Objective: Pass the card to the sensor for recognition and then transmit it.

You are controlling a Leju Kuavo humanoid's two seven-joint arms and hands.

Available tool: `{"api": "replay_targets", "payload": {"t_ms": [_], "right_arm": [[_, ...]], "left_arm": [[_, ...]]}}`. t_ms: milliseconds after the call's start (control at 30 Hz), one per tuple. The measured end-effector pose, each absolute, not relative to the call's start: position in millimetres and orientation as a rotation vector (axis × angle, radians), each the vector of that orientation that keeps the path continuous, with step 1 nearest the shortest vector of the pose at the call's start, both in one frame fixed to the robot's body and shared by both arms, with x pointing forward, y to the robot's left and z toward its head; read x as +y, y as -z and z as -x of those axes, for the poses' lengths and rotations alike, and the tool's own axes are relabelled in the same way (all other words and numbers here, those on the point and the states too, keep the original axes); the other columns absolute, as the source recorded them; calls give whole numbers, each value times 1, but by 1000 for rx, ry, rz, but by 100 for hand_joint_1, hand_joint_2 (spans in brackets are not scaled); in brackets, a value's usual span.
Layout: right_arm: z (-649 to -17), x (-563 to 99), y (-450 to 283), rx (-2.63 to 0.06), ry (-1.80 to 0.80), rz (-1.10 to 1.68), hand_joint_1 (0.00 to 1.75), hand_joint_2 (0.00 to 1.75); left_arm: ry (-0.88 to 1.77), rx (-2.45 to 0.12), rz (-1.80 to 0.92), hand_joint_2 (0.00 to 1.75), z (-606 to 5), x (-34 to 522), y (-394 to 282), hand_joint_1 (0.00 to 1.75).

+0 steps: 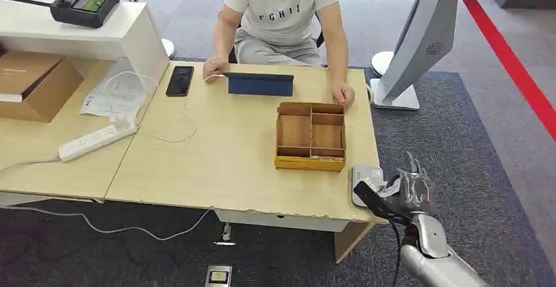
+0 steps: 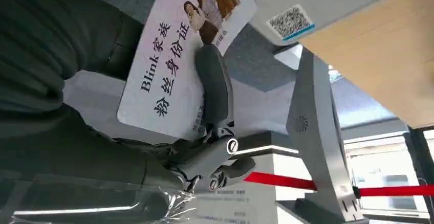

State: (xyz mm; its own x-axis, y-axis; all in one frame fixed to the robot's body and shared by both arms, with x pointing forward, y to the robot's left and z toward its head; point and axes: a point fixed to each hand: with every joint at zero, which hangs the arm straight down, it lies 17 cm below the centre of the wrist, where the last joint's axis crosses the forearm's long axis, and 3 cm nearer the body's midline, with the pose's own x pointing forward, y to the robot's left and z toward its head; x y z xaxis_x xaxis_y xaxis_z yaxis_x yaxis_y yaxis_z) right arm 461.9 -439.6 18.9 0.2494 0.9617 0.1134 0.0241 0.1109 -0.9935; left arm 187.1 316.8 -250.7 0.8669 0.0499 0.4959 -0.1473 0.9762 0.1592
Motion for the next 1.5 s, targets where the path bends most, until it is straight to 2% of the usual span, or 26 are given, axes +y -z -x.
{"api": "replay_targets", "payload": {"t_ms": [333, 767, 1000, 1033, 1500], "right_arm": [[-515, -477, -158, -1184, -856, 1432, 175, 175], [-524, -467, -229, -1322, -837, 1506, 175, 175], [-542, -437, -261, -1384, -909, 1524, 175, 175], [-544, -429, -262, -1396, -926, 1519, 175, 175], [-595, -314, -285, -1535, -1070, 1446, 175, 175]], "left_arm": [[-86, -498, -190, 175, -185, 317, 252, 0], [-70, -491, -190, 175, -186, 316, 252, 0], [-40, -492, -183, 175, -197, 312, 250, 0], [-39, -495, -181, 0, -199, 311, 249, 0], [-19, -508, -148, 0, -210, 294, 246, 0]]}}
